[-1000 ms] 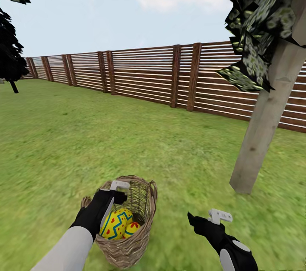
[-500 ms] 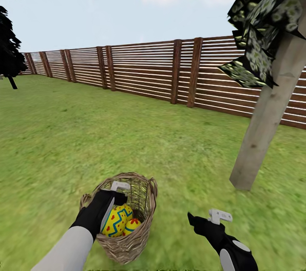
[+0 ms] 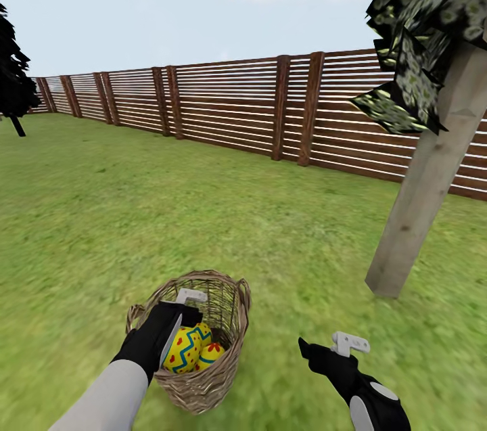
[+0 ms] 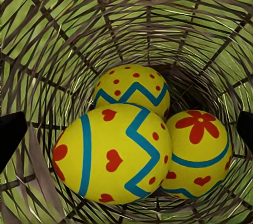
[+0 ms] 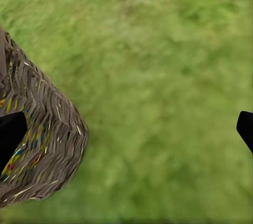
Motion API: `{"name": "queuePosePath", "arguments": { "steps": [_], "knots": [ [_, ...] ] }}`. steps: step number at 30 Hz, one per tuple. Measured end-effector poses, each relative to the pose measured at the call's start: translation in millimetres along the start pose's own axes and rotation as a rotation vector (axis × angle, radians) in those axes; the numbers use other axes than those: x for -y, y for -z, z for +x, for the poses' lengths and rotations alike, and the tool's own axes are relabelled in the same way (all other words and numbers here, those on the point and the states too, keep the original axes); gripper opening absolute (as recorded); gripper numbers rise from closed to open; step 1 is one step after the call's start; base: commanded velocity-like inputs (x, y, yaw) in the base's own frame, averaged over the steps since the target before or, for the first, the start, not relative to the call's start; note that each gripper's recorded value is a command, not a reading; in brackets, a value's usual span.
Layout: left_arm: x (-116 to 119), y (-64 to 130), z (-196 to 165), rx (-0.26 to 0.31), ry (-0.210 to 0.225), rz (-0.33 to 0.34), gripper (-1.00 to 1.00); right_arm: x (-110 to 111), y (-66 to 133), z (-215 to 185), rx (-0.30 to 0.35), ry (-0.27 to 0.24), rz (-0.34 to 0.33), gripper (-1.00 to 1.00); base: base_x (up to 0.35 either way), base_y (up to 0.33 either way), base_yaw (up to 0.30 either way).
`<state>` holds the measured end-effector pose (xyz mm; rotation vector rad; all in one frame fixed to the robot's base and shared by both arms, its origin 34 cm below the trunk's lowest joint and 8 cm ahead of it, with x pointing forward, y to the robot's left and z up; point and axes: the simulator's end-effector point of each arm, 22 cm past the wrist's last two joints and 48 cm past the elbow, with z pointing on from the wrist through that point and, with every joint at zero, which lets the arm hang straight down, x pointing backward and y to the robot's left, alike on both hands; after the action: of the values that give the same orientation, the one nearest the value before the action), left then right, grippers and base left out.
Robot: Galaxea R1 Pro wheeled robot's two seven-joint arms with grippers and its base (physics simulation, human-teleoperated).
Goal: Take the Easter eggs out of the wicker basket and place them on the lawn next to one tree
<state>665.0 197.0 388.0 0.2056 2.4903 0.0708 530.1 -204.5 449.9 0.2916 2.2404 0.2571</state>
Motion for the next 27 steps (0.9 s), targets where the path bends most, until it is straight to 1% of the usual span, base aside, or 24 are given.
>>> {"name": "queuePosePath", "arguments": {
  "steps": [12,17,22,26,27],
  "knots": [
    [-2.0,0.0,-0.2,0.001,-0.001,-0.003,1.0,-0.1,0.0,0.0,0.0,0.0,-0.001,1.0,0.0,0.0,0.0],
    [-0.7,-8.5,8.9,-0.018,-0.001,0.0,1.0,2.7,-5.1,7.8,-0.019,-0.002,0.005,1.0,0.0,0.0,0.0],
    [-0.6,-8.5,8.9,-0.018,-0.001,0.001,1.0,2.7,-5.0,7.1,-0.015,-0.003,0.005,1.0,0.0,0.0,0.0],
    [-1.2,-8.5,9.0,-0.018,-0.001,0.001,1.0,-4.2,-4.8,6.5,-0.01,-0.005,-0.029,1.0,0.0,0.0,0.0],
    [-1.3,-8.5,9.0,-0.018,-0.001,0.001,1.0,-8.1,-4.3,5.2,-0.007,-0.01,-0.059,1.0,0.0,0.0,0.0]
  ]
}}
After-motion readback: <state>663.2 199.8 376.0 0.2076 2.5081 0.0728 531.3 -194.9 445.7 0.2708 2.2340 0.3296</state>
